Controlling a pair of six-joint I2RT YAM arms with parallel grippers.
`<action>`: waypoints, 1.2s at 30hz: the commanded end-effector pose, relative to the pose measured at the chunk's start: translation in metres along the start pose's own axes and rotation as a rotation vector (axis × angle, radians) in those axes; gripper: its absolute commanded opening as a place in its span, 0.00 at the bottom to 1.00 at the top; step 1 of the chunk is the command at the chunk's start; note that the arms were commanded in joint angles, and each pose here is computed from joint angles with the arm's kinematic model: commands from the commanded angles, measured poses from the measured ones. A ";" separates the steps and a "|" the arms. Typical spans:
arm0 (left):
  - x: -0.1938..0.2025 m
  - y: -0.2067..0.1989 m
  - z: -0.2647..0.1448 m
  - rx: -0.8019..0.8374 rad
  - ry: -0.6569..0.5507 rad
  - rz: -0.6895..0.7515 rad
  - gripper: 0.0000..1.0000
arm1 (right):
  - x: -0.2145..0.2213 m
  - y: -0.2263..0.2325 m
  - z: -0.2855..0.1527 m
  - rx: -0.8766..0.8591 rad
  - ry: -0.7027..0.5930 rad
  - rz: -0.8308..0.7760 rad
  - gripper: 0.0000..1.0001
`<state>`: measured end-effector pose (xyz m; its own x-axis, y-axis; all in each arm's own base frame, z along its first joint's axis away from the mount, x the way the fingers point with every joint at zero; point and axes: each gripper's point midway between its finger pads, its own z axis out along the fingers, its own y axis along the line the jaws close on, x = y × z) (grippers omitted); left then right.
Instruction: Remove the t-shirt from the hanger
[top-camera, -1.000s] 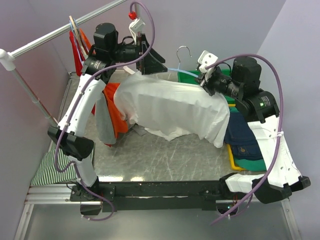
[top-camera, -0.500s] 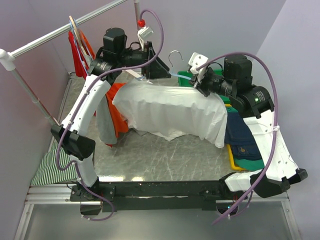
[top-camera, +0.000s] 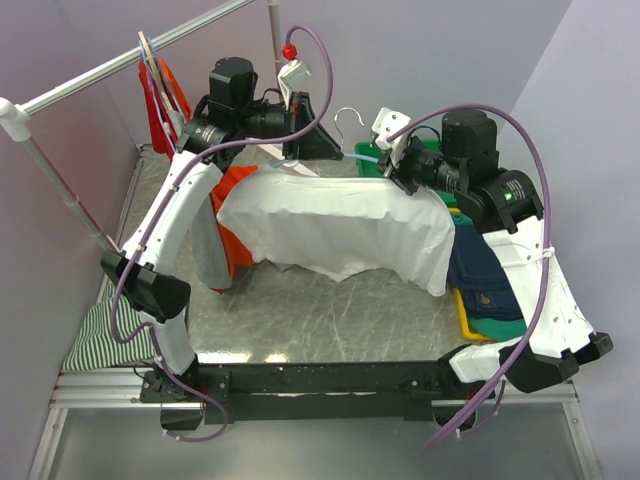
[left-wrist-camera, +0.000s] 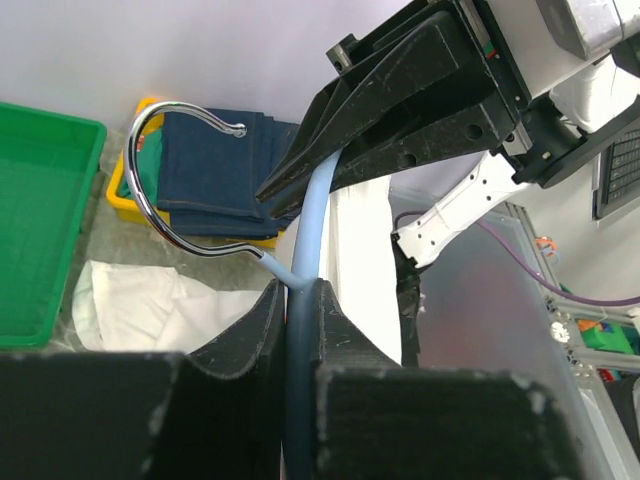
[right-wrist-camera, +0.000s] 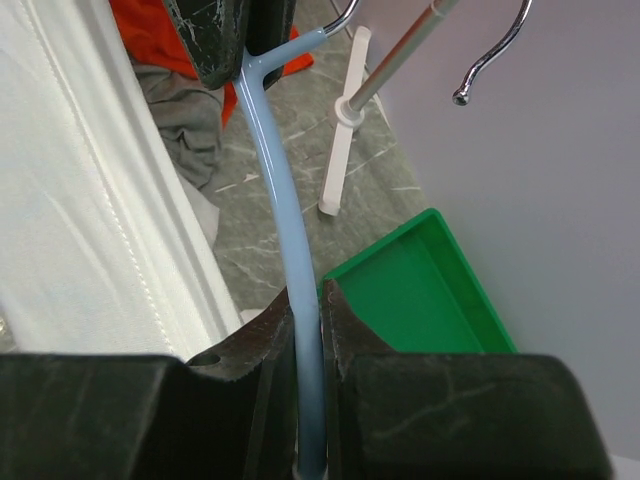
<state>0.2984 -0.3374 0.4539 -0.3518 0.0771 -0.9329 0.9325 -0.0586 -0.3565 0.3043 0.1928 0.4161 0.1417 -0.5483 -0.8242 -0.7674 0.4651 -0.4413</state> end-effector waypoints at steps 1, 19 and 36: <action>0.003 0.005 0.007 -0.062 0.013 0.039 0.01 | -0.056 -0.014 -0.011 0.062 -0.202 -0.053 0.00; -0.006 0.018 -0.004 -0.222 0.020 0.148 0.01 | -0.047 -0.068 -0.046 0.276 -0.217 0.202 0.49; -0.058 0.046 -0.052 -0.608 -0.059 0.329 0.01 | 0.057 -0.056 -0.036 -0.015 -0.059 0.458 0.52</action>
<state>0.3649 -0.3125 0.4331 -0.2016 0.1671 -0.9651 0.8970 0.4272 -0.1133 0.3362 0.0988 0.4289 -0.1206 -0.2505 -0.9606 -0.6907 0.7162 -0.1000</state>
